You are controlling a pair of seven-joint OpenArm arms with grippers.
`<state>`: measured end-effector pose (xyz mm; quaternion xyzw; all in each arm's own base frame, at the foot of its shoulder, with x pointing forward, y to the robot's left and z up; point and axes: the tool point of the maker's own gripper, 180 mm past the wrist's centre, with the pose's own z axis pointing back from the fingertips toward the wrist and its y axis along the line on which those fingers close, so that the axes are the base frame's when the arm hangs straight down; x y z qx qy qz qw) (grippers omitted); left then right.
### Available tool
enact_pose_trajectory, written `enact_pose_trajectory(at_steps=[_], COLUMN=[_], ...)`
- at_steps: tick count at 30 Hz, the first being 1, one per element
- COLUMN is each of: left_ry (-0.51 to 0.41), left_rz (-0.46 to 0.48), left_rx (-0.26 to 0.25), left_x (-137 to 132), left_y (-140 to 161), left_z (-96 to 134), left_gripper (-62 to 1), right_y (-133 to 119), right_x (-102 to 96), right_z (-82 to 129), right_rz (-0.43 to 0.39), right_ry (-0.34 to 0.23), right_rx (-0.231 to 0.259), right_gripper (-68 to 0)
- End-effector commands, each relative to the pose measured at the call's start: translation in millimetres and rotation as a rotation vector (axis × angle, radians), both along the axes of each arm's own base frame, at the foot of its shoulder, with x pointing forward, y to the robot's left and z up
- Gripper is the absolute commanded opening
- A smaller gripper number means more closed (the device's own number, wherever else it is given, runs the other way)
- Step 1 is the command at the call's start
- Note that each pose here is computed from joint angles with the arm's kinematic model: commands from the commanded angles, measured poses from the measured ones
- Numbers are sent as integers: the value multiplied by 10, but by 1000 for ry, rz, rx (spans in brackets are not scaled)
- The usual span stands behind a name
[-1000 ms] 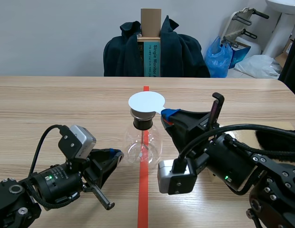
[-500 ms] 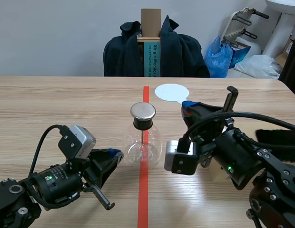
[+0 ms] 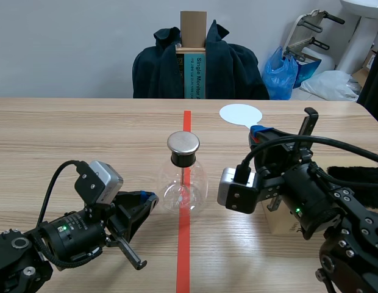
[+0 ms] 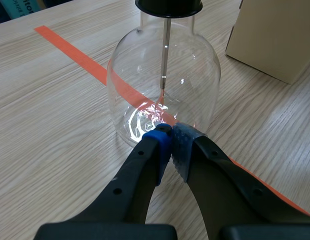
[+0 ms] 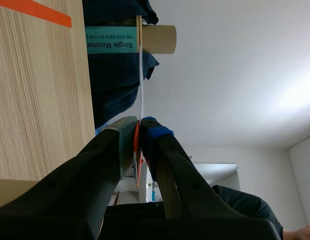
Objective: Do the electroscope experiment.
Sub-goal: 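Move the plate toward and away from the electroscope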
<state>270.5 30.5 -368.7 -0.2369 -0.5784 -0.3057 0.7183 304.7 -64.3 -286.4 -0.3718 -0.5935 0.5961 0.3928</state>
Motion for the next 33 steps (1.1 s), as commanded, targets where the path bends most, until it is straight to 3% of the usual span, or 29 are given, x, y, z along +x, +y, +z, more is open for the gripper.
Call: enact_pose_trajectory(at_steps=[1, 8, 23, 33], left_ry=[-26, -26, -26, -26], left_rz=[7, 7, 7, 7], left_rx=[-26, -26, -26, -26], left_x=[53, 53, 53, 53], left_y=[-12, -12, -12, -12], left_z=[99, 99, 99, 99], left_gripper=[-577, -577, -577, -577], right_y=[-64, 41, 409, 503], right_x=[46, -5, -261, -352], right_z=[88, 88, 87, 88], right_rz=[-9, 55, 304, 377], right_ry=[-34, -34, -35, -36], right_rx=[-8, -7, -5, -4], right_gripper=[-669, -669, -669, -669])
